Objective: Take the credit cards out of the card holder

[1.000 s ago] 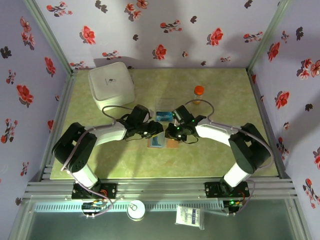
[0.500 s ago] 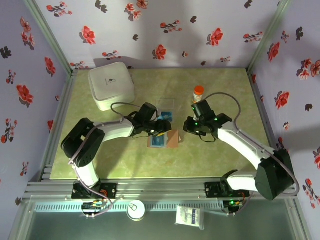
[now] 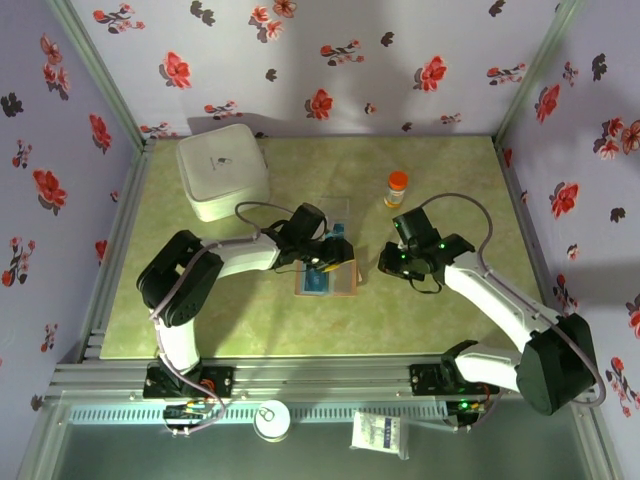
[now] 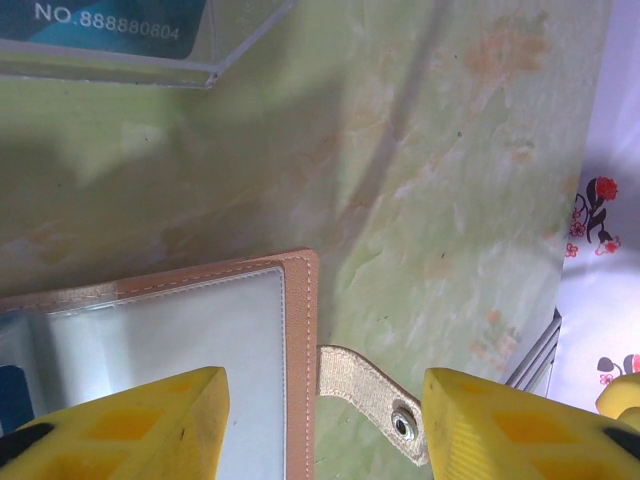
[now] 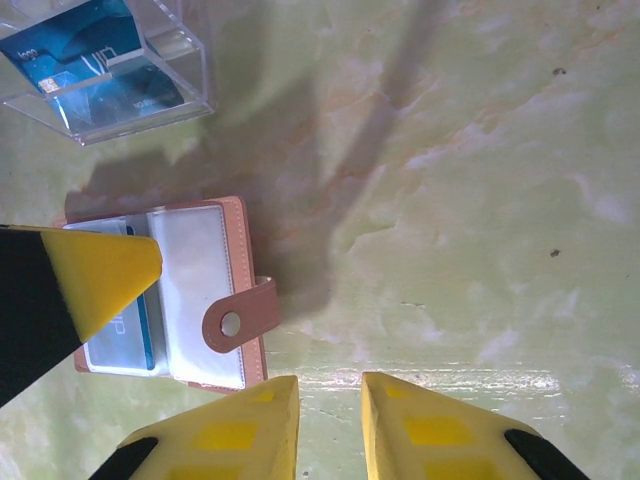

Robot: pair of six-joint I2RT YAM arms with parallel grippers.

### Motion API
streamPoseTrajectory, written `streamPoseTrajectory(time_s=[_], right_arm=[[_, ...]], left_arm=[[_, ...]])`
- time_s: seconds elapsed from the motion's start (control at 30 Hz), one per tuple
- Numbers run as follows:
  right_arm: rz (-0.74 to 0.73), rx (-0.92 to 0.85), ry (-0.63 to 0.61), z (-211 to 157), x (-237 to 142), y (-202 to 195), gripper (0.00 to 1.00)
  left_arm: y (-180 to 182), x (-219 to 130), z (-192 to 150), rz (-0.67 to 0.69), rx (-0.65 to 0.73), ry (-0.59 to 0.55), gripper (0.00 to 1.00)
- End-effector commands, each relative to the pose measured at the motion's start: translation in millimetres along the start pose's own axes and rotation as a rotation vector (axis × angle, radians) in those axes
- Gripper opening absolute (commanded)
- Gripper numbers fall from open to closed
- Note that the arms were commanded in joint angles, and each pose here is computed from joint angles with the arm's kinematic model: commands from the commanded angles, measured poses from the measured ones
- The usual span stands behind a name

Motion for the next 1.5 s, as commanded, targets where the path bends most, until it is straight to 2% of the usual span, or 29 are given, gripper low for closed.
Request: streamPoseTrajectory(time_s=[0.0, 0.23, 0.8, 1.2, 1.47], right_arm=[[0.057, 0.018, 0.011, -1.7, 0.5, 6.1, 0.23], [0.135, 0.001, 0.041, -5.4, 8.0, 33.0, 0.23], [0.136, -0.145, 0.184, -24.7, 62.7, 109.8, 0.23], [-0.025, -0.172, 0.273, -41.3, 111.8, 80.3, 0.24], [-0.121, -0.205, 0.28, -44.1, 130.4, 62.9, 0.24]], left_arm=[[-4.5, -4.7, 1.7, -0.013, 0.007, 0.005, 0.53], [5.7, -26.2, 3.4, -0.006, -0.001, -0.033, 0.52], [66.2, -88.2, -17.3, 0.066, -0.095, -0.137, 0.49], [80.7, -87.3, -26.0, 0.083, -0.125, -0.132, 0.49], [80.7, -85.1, -23.5, 0.085, -0.126, -0.129, 0.49]])
Point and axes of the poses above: each hand's point on the last joint's axis, 136 mm out from that joint toward the fingers, its own x axis out along the fingers, its own y axis along the line the jaws close on, z = x × y, the point moved 5 cm from there along -x, back along the fingers, and after that the axes turned 6 degrees about x, right-handed, at the moved point
